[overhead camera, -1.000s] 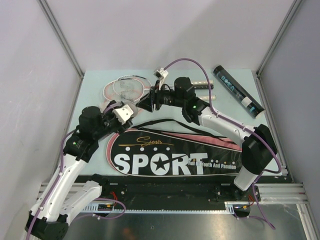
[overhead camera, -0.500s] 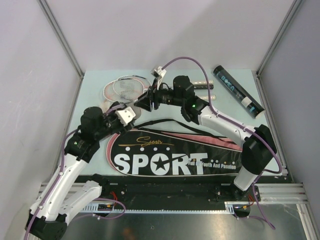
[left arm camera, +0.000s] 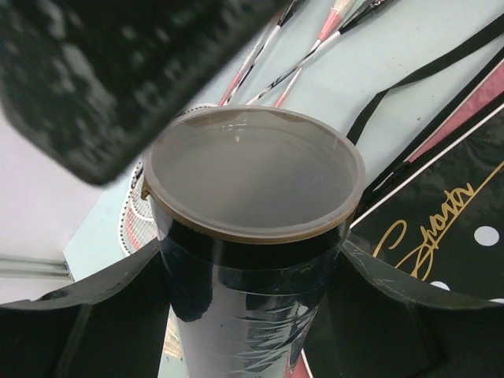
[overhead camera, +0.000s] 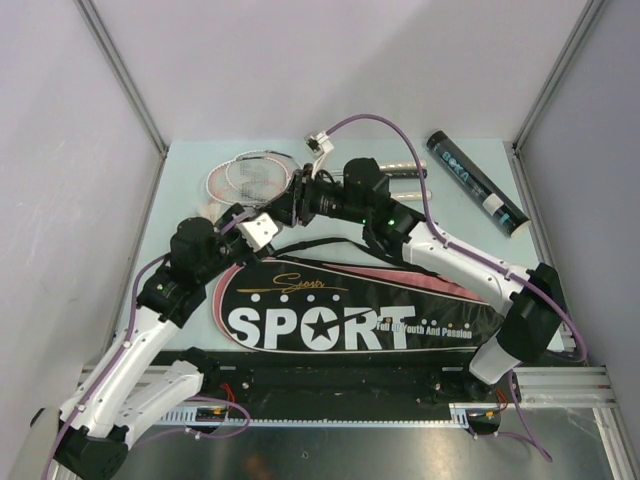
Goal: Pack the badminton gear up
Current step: Open the shuttle tube at the center of the board.
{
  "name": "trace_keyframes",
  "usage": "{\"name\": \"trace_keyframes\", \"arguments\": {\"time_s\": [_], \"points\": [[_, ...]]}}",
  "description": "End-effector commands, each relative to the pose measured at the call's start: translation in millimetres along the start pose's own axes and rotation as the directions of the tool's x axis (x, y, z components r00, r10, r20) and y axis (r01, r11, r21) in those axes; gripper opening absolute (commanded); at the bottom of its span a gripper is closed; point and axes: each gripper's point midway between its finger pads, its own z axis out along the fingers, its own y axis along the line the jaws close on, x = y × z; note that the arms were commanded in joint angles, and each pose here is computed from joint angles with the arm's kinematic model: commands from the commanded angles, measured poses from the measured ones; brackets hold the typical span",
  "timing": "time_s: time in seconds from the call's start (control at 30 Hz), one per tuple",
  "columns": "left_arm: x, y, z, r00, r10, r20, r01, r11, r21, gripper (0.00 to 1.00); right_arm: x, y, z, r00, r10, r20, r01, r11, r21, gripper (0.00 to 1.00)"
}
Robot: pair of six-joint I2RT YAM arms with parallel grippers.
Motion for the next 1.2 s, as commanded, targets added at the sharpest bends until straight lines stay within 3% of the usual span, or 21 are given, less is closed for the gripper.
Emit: {"name": "trace_keyframes", "arguments": {"time_s": [0.0, 0.47, 0.87, 0.97, 1.03, 1.07, 1.1, 1.17], "points": [[-13.4, 9.3, 2.2, 0.999, -0.003, 0.051, 0.005, 0.999, -0.05, 0.2, -5.5, 9.7, -8.6, 0.999, 0.025, 0.023, -0.025, 1.0, 0.004, 0.41], [-14.2, 6.3, 4.7, 0.998, -0.009, 0.069, 0.012, 0.999, -0.05, 0.18, 29.0, 15.2, 9.5, 0.999, -0.014, -0.04, 0.013, 0.999, -0.032, 0.34], [-15.0, 4.6, 5.2, 0.997, -0.012, 0.077, 0.016, 0.999, -0.048, 0.18, 46.4, -1.7, 21.3, 0.988, -0.141, -0.055, 0.145, 0.986, 0.078, 0.34], [-15.6, 4.4, 5.1, 0.997, -0.013, 0.08, 0.017, 0.999, -0.048, 0.16, 50.1, 2.2, 23.5, 0.985, -0.161, -0.059, 0.165, 0.983, 0.074, 0.29], [-15.5, 5.1, 5.5, 0.997, -0.018, 0.079, 0.022, 0.998, -0.052, 0.14, 50.0, 1.2, 24.0, 0.986, -0.16, -0.052, 0.165, 0.981, 0.098, 0.17], [-14.9, 4.6, 5.9, 0.997, -0.022, 0.08, 0.026, 0.998, -0.052, 0.14, 47.5, 0.4, 23.3, 0.986, -0.159, -0.045, 0.162, 0.981, 0.107, 0.04], [-14.7, 5.0, 5.7, 0.997, -0.022, 0.08, 0.027, 0.998, -0.054, 0.14, 42.9, 3.8, 20.5, 0.989, -0.148, -0.028, 0.15, 0.983, 0.104, 0.0], [-11.0, 4.2, 5.9, 0.997, -0.023, 0.074, 0.027, 0.998, -0.059, 0.13, 34.8, 6.3, 14.7, 0.99, -0.142, 0.0, 0.142, 0.984, 0.109, 0.0]]}}
